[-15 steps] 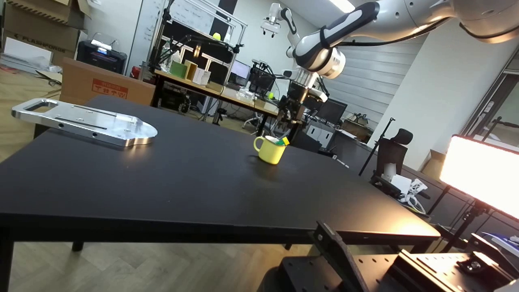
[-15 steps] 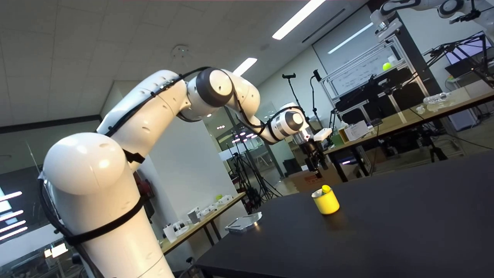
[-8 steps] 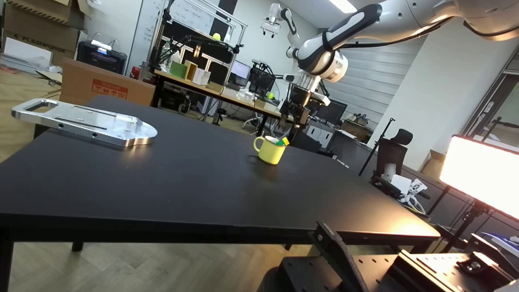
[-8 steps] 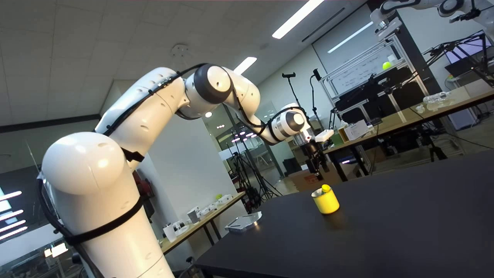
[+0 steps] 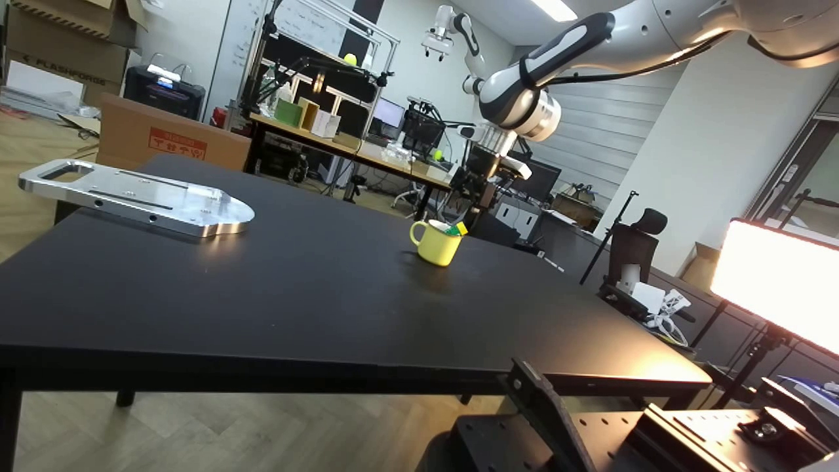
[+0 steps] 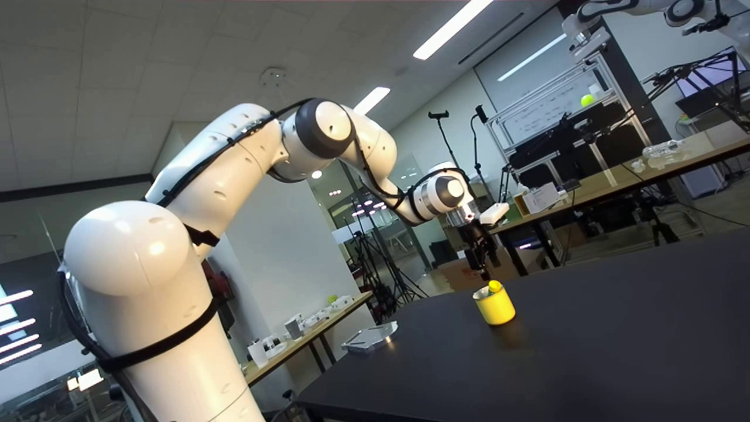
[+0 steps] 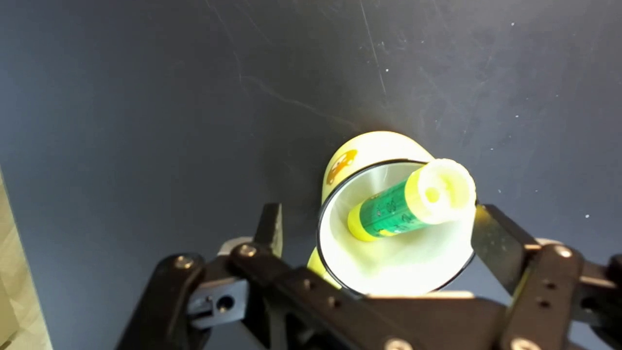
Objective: Put the glue stick inside the yellow mug then take it out
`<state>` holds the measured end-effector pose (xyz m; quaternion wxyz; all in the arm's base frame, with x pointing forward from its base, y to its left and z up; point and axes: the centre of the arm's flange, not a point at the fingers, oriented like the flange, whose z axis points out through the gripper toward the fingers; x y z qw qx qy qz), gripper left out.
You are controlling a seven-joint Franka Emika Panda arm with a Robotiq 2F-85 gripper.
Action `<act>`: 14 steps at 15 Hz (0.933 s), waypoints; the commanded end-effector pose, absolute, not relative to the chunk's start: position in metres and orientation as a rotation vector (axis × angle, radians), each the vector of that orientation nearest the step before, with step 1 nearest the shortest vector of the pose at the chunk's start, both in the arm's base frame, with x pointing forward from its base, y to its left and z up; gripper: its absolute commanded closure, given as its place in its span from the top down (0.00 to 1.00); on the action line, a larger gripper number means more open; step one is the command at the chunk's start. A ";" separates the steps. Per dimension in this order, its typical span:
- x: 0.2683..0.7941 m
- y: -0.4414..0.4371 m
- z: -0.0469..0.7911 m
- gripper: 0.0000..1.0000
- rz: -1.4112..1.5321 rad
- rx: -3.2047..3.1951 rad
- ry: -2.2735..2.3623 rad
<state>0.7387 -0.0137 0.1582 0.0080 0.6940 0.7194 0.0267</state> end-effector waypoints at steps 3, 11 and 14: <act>0.714 -0.023 0.156 1.00 0.179 2.321 2.194; 0.690 -0.046 0.146 1.00 0.448 2.443 2.043; 0.689 -0.056 0.144 1.00 0.581 2.458 2.026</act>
